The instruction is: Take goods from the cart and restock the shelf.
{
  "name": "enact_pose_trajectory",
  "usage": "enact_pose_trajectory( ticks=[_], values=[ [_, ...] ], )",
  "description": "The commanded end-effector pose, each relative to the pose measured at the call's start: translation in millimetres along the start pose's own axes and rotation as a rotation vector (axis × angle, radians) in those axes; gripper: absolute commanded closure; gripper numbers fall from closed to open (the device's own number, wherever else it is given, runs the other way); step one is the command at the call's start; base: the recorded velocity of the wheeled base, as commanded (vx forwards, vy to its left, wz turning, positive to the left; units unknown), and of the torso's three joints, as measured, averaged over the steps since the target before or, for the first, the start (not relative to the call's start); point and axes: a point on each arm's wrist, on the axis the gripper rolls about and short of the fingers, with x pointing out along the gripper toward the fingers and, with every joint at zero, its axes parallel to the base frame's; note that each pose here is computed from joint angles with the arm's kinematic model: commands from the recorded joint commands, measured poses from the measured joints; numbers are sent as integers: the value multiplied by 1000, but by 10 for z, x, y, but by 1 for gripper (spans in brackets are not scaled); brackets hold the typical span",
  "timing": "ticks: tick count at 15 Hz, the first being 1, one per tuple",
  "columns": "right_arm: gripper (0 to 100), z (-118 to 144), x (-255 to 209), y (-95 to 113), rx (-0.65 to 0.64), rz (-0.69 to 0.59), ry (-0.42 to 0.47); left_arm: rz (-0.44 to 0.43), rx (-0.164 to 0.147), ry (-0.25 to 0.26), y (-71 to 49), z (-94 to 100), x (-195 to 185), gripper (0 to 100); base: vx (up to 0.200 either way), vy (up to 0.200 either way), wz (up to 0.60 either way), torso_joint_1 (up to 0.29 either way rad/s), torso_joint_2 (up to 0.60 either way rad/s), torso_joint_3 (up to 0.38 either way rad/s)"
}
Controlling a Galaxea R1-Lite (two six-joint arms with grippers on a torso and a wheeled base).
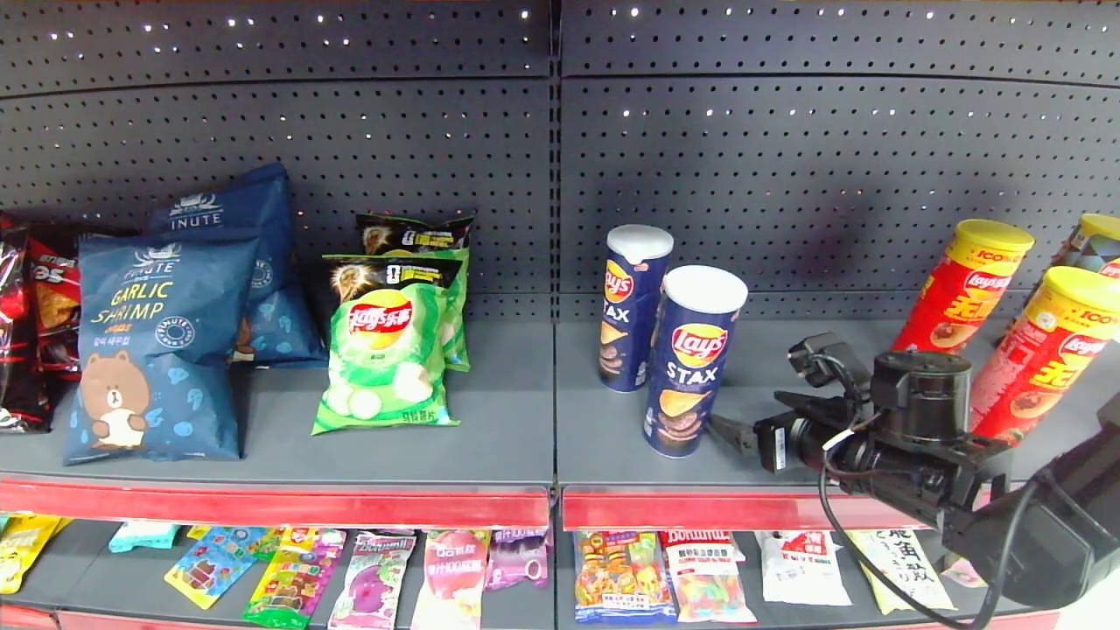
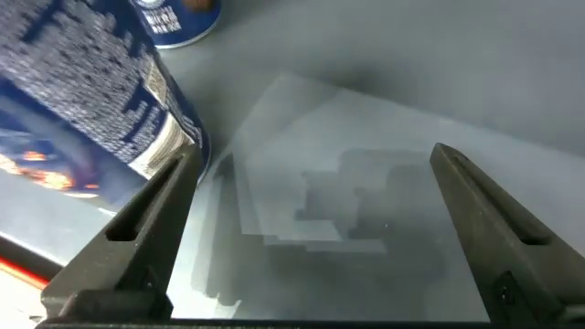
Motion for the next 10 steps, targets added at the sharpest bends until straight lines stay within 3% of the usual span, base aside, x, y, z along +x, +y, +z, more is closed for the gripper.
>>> enact_pose_trajectory(
  ticks=[1, 10],
  values=[
    [0, -39, 47, -8, 3, -2, 16, -1, -2, 3, 0, 0, 3, 0, 0, 0, 0, 0, 0, 0],
    [0, -11, 242, -9, 0, -5, 4, 0, 0, 3, 0, 0, 3, 0, 0, 0, 0, 0, 0, 0]
  ],
)
